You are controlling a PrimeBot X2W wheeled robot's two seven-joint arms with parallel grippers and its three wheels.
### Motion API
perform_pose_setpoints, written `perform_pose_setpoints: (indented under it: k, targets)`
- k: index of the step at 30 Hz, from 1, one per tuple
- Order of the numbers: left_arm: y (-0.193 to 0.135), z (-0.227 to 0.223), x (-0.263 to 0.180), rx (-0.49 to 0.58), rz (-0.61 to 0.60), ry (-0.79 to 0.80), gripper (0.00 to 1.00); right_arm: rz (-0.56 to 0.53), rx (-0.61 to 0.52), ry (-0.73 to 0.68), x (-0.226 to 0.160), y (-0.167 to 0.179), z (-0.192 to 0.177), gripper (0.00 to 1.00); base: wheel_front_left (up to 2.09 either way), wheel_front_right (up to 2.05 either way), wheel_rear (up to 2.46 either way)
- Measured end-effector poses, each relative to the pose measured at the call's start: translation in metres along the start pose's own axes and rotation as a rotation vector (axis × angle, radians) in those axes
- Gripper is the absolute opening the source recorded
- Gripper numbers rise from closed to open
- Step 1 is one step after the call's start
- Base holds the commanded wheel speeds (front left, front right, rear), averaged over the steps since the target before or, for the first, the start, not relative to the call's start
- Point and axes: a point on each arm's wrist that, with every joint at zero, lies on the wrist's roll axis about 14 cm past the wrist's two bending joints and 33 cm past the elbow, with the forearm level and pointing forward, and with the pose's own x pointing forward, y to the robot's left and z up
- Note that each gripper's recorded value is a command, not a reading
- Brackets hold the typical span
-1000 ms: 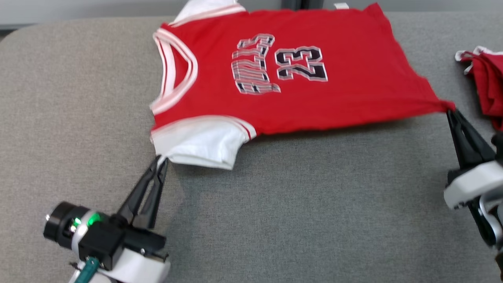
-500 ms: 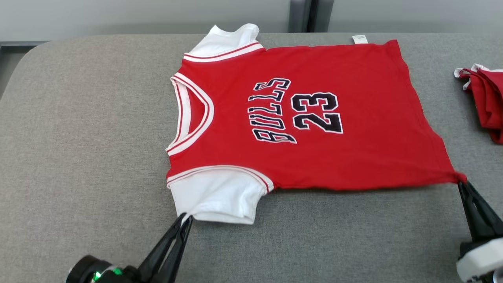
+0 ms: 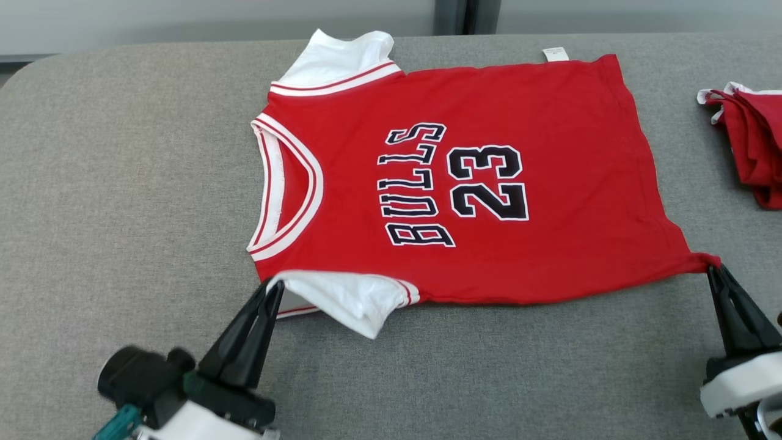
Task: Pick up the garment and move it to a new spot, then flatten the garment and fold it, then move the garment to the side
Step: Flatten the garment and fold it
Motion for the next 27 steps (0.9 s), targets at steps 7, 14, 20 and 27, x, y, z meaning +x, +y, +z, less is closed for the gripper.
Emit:
perform_pose_setpoints:
  k: [7, 14, 20, 27]
  targets:
    - [0.011, 0.009, 0.042, 0.088, -0.020, -0.068, 0.00, 0.005, -0.012, -0.022, 0.029, -0.003, 0.010, 0.00, 0.00, 0.00, 0.00]
    - [0.024, 0.002, 0.083, 0.147, -0.044, -0.053, 0.00, 0.008, -0.026, -0.020, 0.059, -0.005, 0.012, 0.00, 0.00, 0.00, 0.00]
    - [0.038, -0.021, 0.106, 0.223, -0.056, 0.023, 0.00, 0.015, -0.036, 0.014, 0.077, -0.003, 0.003, 0.00, 0.00, 0.00, 0.00]
    - [0.058, -0.050, 0.124, 0.270, -0.044, 0.119, 0.00, 0.032, -0.050, 0.070, 0.093, 0.001, -0.013, 0.00, 0.00, 0.00, 0.00]
